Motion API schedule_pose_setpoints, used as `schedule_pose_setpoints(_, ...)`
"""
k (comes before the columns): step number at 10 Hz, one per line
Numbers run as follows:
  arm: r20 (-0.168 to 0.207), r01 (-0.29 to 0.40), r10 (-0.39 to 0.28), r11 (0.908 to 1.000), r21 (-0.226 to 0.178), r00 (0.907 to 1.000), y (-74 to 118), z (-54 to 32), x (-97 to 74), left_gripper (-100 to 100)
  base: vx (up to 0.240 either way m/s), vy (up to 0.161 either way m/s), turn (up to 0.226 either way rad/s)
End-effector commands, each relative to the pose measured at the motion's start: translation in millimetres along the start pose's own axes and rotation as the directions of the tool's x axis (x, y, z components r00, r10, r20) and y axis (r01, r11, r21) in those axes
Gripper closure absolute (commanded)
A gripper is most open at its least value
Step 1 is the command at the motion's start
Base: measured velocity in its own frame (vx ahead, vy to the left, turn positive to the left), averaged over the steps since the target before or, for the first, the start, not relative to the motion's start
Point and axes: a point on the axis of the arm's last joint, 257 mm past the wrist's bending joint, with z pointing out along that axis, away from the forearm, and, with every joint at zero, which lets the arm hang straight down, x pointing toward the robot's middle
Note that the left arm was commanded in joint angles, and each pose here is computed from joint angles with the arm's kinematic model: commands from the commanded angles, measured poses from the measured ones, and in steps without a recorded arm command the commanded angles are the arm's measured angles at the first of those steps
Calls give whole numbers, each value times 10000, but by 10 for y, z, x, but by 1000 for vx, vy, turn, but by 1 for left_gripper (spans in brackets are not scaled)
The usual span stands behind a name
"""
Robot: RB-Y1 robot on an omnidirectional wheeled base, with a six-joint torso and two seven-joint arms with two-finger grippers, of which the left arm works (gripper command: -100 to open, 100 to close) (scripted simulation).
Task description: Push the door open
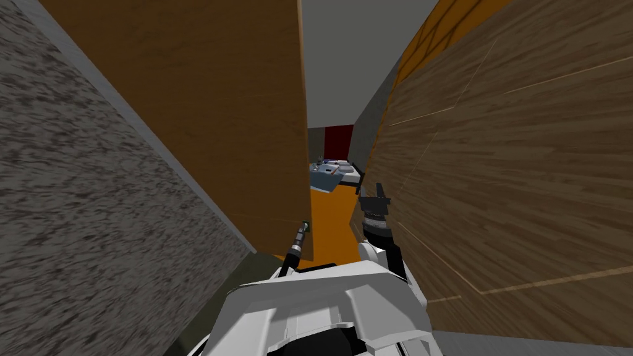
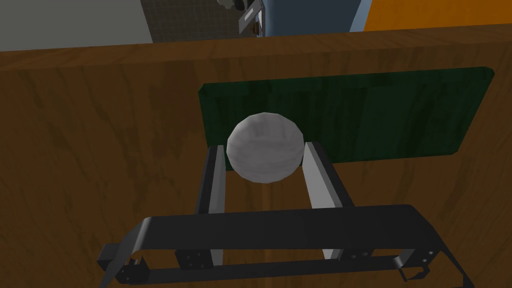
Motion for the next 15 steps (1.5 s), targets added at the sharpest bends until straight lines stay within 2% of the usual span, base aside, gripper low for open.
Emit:
schedule_pose_setpoints(1, 324, -112, 106, 9998, 156, 9994, -45, 50, -190, 100, 169, -109, 54)
schedule_pose_setpoints(2, 405, -132, 126, 9998, 149, 9991, -43, 51, -235, 100, 160, -119, 39)
schedule_pose_setpoints(7, 1272, -270, 256, 9996, 97, 9915, -32, 54, -685, 100, 178, -105, 82)
schedule_pose_setpoints(8, 1200, -236, 221, 9997, 111, 9925, -33, 43, -632, -100, -75, -79, 112)
schedule_pose_setpoints(12, 1330, -44, 24, 9999, 147, 9911, -55, 59, -605, -100, -222, -39, 60)
schedule_pose_setpoints(14, 1415, 234, -262, 9995, 216, 9896, -88, 91, -518, -100, -253, -49, 85)
schedule_pose_setpoints(15, 1392, 150, -176, 9997, 198, 9901, -83, 75, -536, -100, -114, -20, 13)
